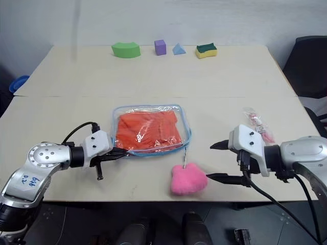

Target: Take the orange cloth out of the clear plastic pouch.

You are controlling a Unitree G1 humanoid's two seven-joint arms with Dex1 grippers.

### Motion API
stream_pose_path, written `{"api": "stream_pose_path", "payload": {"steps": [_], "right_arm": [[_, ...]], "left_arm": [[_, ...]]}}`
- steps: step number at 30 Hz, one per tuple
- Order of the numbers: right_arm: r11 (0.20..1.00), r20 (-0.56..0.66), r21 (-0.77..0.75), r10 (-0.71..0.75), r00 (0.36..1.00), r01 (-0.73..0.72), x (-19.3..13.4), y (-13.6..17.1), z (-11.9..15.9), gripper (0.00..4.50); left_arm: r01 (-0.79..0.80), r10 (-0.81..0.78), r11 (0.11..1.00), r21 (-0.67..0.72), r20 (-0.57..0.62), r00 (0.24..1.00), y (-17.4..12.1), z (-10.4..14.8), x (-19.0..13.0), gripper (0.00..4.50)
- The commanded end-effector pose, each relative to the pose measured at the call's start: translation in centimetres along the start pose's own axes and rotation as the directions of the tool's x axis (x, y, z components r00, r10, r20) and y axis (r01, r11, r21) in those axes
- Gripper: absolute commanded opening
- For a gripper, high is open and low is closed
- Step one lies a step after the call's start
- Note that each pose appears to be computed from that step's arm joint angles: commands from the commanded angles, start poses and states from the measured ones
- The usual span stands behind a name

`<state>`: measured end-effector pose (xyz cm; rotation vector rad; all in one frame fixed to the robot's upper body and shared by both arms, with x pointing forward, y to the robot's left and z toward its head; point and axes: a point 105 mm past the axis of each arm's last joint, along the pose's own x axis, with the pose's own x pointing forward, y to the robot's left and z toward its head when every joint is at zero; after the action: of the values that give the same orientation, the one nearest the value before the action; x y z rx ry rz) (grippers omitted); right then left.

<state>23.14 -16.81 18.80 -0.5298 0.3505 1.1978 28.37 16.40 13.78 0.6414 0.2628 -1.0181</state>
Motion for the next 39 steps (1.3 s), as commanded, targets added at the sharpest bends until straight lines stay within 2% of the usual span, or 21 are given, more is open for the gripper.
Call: {"api": "stream_pose_path", "payload": {"steps": [1,3,5,8,10,12,14,20,23,25,28,34,35,36,39], "right_arm": [[1.0,0.019,-0.025,-0.015,1.0,0.016,-0.3,-0.2,0.6,4.5],[1.0,0.016,-0.026,-0.017,1.0,0.018,-0.4,-0.3,0.5,4.5],[1.0,0.01,-0.024,-0.019,1.0,0.019,-0.5,-0.3,0.4,4.5],[1.0,0.002,-0.022,-0.019,1.0,0.019,-0.8,-0.2,0.3,4.5],[1.0,-0.002,-0.021,-0.018,1.0,0.018,-0.9,-0.2,0.2,4.5],[1.0,-0.006,-0.022,-0.018,1.0,0.018,-1.0,-0.3,0.1,4.5],[0.999,-0.012,-0.028,-0.023,1.0,0.022,-1.1,-0.5,0.1,4.5],[0.998,-0.021,-0.06,-0.026,0.999,0.025,-0.9,-1.1,0.3,4.5],[0.996,-0.018,-0.081,-0.027,0.999,0.025,-0.7,-1.5,0.7,4.5],[0.996,-0.01,-0.091,-0.025,1.0,0.024,-0.4,-1.7,1.0,4.5],[0.995,0.003,-0.101,-0.019,1.0,0.019,0.4,-2.0,1.2,4.5],[0.982,-0.015,-0.184,-0.038,0.999,0.034,2.4,-3.3,0.8,4.5],[0.978,-0.019,-0.207,-0.043,0.999,0.038,2.8,-3.6,0.8,4.5],[0.969,-0.031,-0.241,-0.053,0.998,0.044,3.3,-4.0,0.7,4.5],[0.946,-0.049,-0.32,-0.062,0.997,0.043,4.6,-5.1,0.6,4.5]], "left_arm": [[-0.023,0.021,0.997,0.071,0.024,0.999,1.1,1.1,-1.2,1.23],[0.01,-0.013,0.997,0.073,0.044,0.999,1.0,1.7,-1.8,1.84],[0.123,-0.124,0.992,0.022,0.107,0.986,-0.2,3.1,-3.1,2.44],[0.284,-0.263,0.957,-0.058,0.239,0.935,-1.1,6.4,-5.0,2.44],[0.339,-0.305,0.938,-0.067,0.304,0.903,-1.1,8.3,-5.2,2.44],[0.39,-0.346,0.919,-0.062,0.348,0.871,-1.2,10.0,-3.7,2.44],[0.46,-0.43,0.888,-0.013,0.331,0.84,-2.4,10.8,-1.3,2.44],[0.585,-0.602,0.798,0.143,0.163,0.782,-5.9,9.4,5.4,2.44],[0.601,-0.631,0.769,0.218,0.106,0.769,-6.9,9.0,7.6,2.44],[0.577,-0.612,0.773,0.264,0.073,0.787,-7.0,8.7,9.1,2.44],[0.553,-0.593,0.787,0.273,0.088,0.801,-7.4,9.0,10.5,2.44],[0.549,-0.589,0.793,0.264,0.104,0.802,-7.7,8.8,11.2,2.44],[0.551,-0.591,0.794,0.258,0.11,0.799,-7.7,8.8,11.2,2.01],[0.558,-0.597,0.791,0.251,0.113,0.794,-7.7,8.7,11.0,1.82],[0.567,-0.603,0.788,0.242,0.114,0.79,-7.6,8.3,10.3,0.86]]}}
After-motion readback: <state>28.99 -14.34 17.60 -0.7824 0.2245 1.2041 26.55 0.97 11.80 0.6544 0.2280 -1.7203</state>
